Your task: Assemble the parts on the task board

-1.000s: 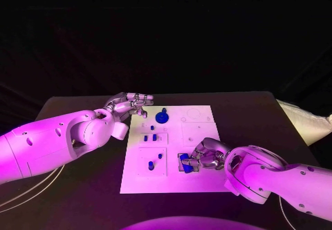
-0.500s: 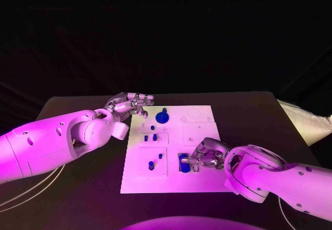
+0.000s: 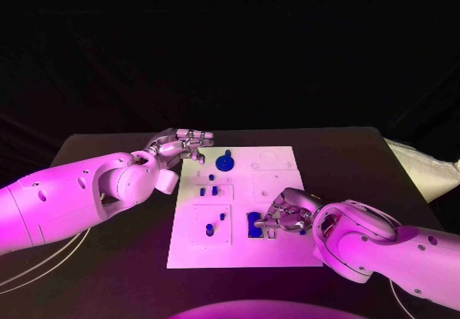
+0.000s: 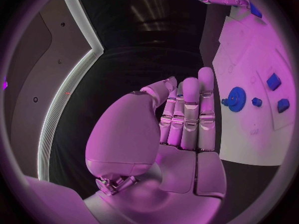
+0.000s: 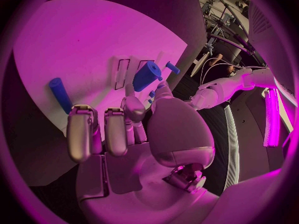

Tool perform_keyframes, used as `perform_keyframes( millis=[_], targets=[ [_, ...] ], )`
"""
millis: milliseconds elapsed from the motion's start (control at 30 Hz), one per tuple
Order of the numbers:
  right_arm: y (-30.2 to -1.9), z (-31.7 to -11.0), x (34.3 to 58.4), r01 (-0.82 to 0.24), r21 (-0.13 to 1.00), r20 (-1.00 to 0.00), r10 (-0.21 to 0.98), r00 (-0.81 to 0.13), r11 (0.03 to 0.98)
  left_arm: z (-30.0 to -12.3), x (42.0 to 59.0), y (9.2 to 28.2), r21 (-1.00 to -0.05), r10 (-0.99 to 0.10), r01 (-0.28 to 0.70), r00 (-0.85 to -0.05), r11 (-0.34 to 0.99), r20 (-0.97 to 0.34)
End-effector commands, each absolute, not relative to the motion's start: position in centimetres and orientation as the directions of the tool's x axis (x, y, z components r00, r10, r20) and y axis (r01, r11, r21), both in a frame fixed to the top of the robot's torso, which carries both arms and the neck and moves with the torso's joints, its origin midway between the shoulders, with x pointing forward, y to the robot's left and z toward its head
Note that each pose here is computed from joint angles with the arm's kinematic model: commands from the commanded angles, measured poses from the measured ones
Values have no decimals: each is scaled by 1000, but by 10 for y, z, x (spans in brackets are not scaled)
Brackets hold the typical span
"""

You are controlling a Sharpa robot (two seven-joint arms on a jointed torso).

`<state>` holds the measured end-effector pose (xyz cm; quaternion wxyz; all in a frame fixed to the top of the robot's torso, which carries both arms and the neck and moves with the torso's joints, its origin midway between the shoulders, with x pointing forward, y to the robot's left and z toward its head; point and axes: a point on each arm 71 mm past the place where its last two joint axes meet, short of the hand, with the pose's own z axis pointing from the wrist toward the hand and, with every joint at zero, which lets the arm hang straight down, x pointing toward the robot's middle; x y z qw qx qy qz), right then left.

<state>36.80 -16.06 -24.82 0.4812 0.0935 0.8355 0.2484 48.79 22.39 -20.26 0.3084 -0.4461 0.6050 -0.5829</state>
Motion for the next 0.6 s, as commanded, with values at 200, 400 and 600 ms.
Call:
perform_keyframes(
  millis=[200, 400, 600],
  targets=[
    [-153, -245, 367, -210, 429, -830, 292, -475, 879, -202, 487, 221, -979, -887, -184, -433, -89, 162],
    [-151, -246, 369, -217, 406, -838, 266, -476, 888, -202, 487, 221, -979, -887, -185, -433, -88, 162],
    [-148, -247, 369, -221, 403, -838, 262, -478, 888, -203, 487, 222, -978, -887, -188, -432, -87, 162]
  ],
)
